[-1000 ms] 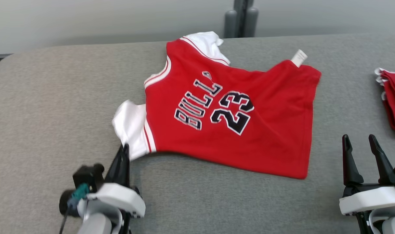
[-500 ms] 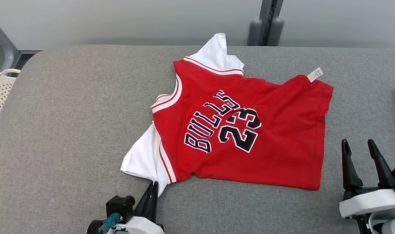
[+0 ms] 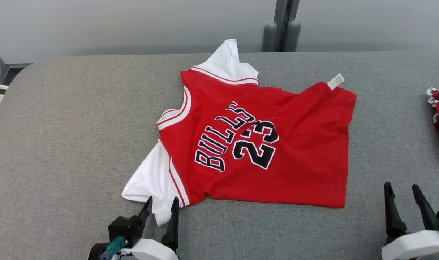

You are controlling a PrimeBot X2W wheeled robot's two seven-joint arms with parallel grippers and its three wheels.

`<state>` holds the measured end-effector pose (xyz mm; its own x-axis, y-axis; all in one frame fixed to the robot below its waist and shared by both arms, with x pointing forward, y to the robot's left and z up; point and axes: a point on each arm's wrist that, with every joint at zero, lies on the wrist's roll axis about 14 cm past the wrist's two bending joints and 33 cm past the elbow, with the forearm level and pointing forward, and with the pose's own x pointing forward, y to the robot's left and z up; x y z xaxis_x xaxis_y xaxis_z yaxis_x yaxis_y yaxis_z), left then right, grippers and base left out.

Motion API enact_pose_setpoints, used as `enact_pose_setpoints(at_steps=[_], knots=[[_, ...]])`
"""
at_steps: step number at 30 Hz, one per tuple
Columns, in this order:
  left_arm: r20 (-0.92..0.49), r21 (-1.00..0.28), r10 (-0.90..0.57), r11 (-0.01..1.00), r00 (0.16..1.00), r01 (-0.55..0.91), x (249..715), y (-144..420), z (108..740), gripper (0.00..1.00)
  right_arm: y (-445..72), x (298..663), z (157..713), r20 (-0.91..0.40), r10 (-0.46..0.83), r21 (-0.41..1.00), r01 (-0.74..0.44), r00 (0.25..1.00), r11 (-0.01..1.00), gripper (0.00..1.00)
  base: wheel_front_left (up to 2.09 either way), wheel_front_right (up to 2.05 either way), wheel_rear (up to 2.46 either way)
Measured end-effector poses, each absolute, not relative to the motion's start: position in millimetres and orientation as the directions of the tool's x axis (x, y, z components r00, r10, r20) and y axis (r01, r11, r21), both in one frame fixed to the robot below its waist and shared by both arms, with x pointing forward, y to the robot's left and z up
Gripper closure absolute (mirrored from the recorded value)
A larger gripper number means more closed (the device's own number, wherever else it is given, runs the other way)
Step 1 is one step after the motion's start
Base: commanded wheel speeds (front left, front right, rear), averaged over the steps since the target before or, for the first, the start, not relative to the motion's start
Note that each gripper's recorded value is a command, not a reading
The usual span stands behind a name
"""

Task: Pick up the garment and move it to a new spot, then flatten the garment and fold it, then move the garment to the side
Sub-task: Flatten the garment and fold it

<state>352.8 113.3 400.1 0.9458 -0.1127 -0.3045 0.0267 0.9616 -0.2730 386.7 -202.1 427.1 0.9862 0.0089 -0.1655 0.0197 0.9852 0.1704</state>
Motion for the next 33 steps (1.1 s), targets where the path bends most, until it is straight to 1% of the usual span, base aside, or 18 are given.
enact_pose_setpoints(at_steps=[6,11,17,20,25,26,28,33], knots=[[-0.243,-0.281,-0.148,0.957,0.959,0.076,357,102,418,0.0,-206,363,411,-0.224,-0.01,0.183,0.052,0.975,0.982,0.0,0.0,0.0,0.0],[-0.216,-0.279,-0.166,0.955,0.962,0.102,357,96,426,0.0,-197,356,409,-0.234,0.016,0.191,0.03,0.972,0.981,0.0,0.0,0.0,0.0],[-0.169,-0.267,-0.172,0.956,0.97,0.123,358,94,440,0.0,-172,374,413,-0.25,0.106,0.202,-0.055,0.962,0.978,0.0,0.0,0.0,0.0],[-0.143,-0.257,-0.139,0.961,0.98,0.099,357,103,448,0.0,-163,389,405,-0.318,0.157,0.204,-0.095,0.935,0.974,0.0,0.0,0.0,0.0],[-0.121,-0.25,-0.077,0.967,0.99,0.045,354,121,454,0.0,-143,397,388,-0.432,0.235,0.238,-0.141,0.87,0.961,0.0,0.0,0.0,0.0],[-0.121,-0.25,-0.077,0.967,0.99,0.045,354,121,454,0.0,-143,397,388,-0.432,0.235,0.238,-0.141,0.87,0.961,0.0,0.0,0.0,0.0],[-0.118,-0.247,-0.054,0.969,0.992,0.024,352,128,456,0.0,-136,398,382,-0.466,0.261,0.264,-0.149,0.845,0.953,0.0,0.0,0.0,0.0],[-0.102,-0.236,-0.006,0.971,0.995,-0.018,349,142,460,0.0,-130,404,372,-0.521,0.292,0.267,-0.172,0.802,0.948,0.0,0.0,0.0,0.0]])
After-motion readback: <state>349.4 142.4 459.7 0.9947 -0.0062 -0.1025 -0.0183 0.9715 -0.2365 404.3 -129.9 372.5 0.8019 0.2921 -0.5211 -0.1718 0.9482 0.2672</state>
